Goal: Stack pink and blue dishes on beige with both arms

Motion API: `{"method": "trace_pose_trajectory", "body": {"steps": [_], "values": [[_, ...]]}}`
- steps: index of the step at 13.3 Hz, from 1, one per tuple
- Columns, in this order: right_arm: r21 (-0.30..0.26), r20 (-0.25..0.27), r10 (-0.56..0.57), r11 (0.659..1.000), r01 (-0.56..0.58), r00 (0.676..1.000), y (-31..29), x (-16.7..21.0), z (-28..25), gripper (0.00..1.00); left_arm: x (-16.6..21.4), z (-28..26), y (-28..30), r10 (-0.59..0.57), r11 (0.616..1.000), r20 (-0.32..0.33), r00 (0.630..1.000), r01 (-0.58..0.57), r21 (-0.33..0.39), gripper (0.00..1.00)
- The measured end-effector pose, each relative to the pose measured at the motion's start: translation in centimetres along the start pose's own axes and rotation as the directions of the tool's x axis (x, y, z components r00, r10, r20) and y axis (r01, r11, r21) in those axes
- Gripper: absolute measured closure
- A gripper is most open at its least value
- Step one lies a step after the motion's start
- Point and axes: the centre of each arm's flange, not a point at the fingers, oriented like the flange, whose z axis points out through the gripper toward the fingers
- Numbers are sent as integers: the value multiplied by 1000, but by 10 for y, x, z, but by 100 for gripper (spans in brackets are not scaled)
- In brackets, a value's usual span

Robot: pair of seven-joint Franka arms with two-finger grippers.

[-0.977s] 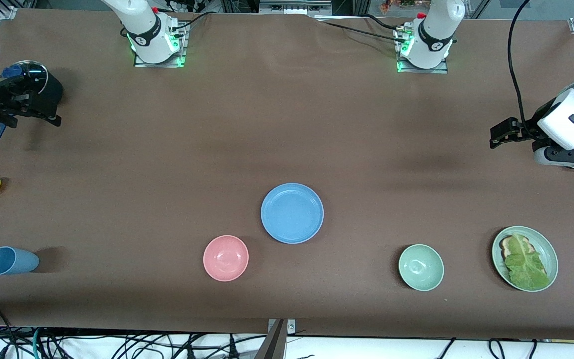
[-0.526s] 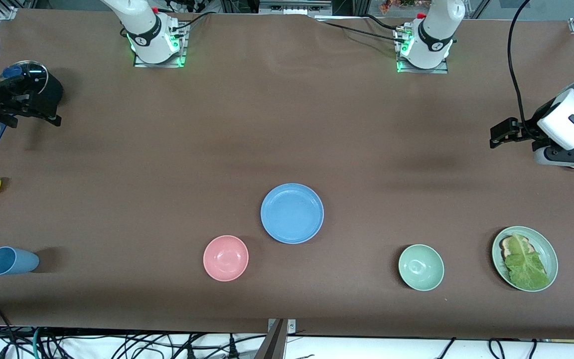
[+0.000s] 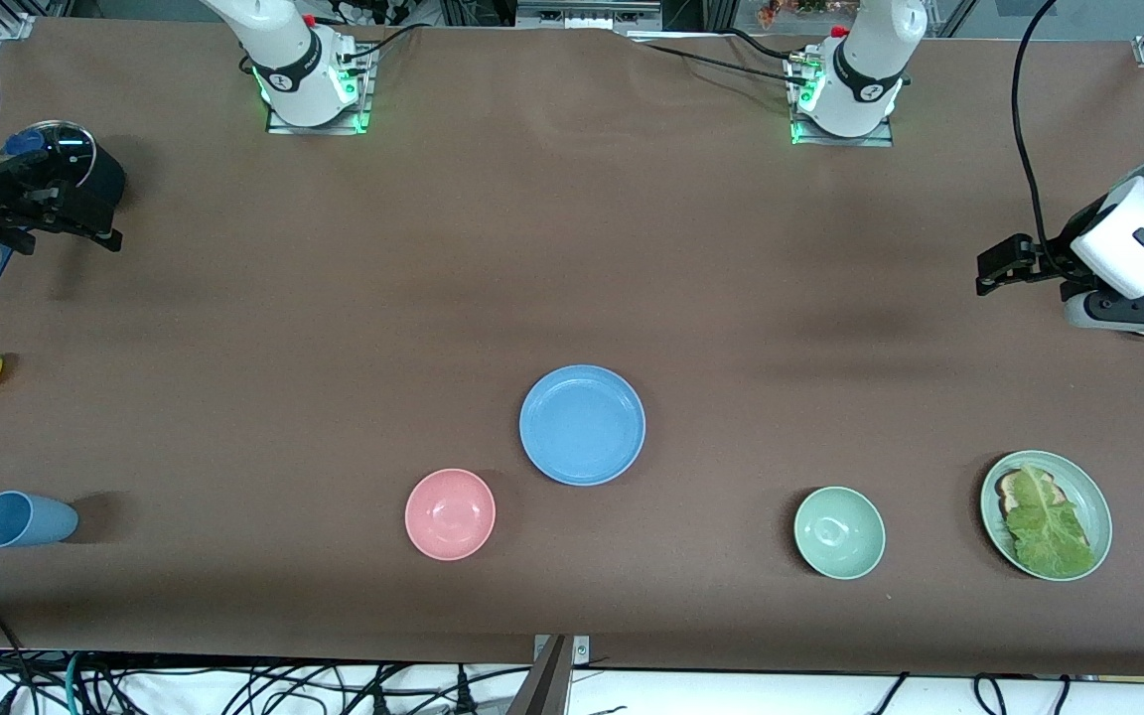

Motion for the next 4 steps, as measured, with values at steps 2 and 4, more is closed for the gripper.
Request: {"method": "trace_pose_trajectory", "body": {"steps": [2, 4], "values": [[0, 0, -7, 1000, 7, 1000, 1, 0, 0, 0, 0, 0, 0, 0, 1000, 0, 1000, 0, 0, 0], [0, 0, -15, 1000, 15, 1000, 4, 0, 0, 0, 0, 0, 0, 0, 1000, 0, 1000, 0, 0, 0]]}}
